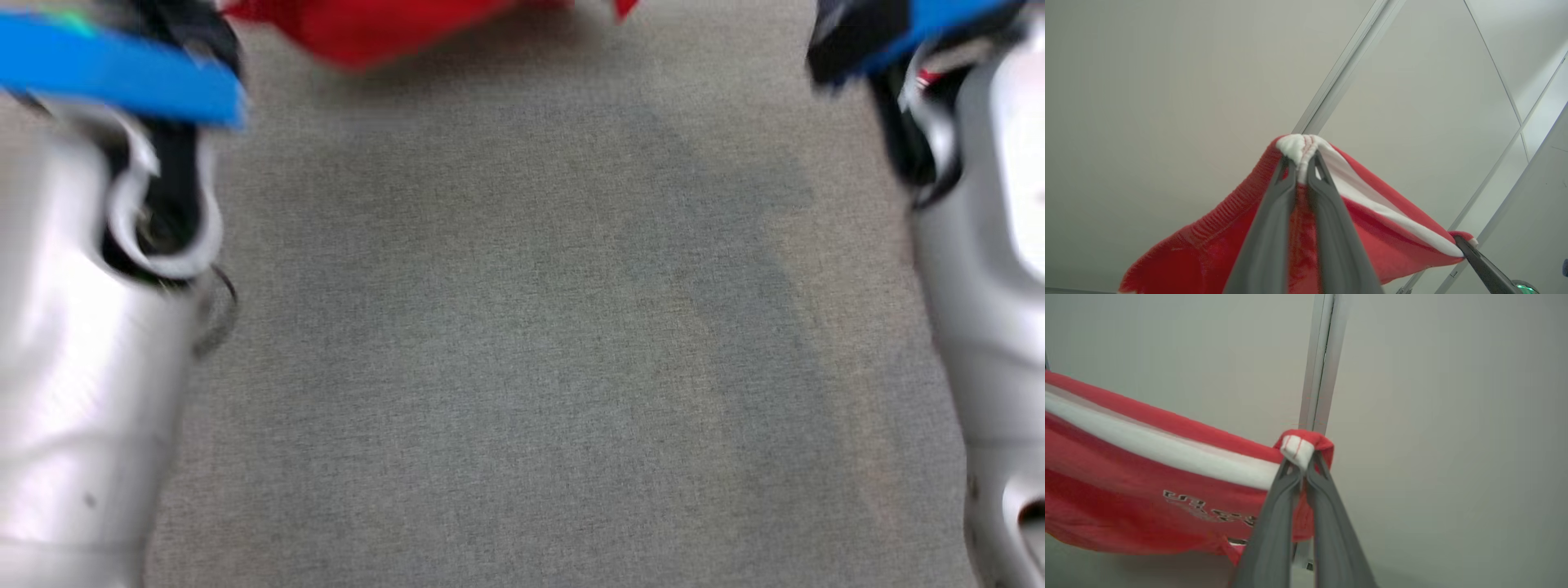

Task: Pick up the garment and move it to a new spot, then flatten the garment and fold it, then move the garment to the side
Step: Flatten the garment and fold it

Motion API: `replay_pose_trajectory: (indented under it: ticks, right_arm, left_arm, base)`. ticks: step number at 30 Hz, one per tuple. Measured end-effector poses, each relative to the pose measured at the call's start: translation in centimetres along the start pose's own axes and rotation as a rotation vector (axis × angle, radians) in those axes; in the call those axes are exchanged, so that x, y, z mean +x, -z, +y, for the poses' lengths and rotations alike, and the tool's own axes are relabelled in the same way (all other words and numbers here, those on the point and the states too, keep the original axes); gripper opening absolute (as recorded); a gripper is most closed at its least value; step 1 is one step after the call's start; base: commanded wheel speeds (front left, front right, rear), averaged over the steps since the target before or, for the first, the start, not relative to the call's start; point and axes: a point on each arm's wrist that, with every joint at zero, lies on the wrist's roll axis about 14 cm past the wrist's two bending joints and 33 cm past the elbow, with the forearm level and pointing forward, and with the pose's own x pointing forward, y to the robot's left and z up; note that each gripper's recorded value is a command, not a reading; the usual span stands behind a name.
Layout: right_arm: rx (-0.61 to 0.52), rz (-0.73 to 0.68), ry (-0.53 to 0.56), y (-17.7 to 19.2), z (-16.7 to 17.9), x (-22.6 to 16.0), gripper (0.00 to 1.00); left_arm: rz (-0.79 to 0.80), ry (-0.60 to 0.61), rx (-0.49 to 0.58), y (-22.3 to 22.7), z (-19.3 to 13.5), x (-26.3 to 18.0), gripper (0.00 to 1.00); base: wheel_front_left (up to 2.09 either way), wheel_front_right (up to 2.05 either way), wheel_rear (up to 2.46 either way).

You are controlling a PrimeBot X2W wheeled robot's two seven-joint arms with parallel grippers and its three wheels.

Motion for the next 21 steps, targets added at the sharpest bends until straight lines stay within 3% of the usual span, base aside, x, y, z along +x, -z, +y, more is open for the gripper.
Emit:
replay_pose_trajectory:
  ticks: [6, 10, 21]
  right_arm:
    - [0.094, 0.330, -0.021, 9.7, 1.2, -7.7, 0.00]
    - [0.120, 0.524, -0.060, 12.9, 2.2, -13.7, 0.00]
    - [0.237, 0.843, -0.070, 11.5, 4.4, -27.5, 0.00]
  left_arm:
    - [0.190, -0.091, -0.041, 7.3, 1.5, -8.2, 0.00]
    - [0.327, -0.118, -0.005, 10.1, 1.6, -14.1, 0.00]
    - [0.485, -0.187, 0.017, 10.6, -0.6, -26.0, 0.00]
  base:
    - [0.00, 0.00, 0.00]
    - [0.00, 0.00, 0.00]
    - [0.00, 0.00, 0.00]
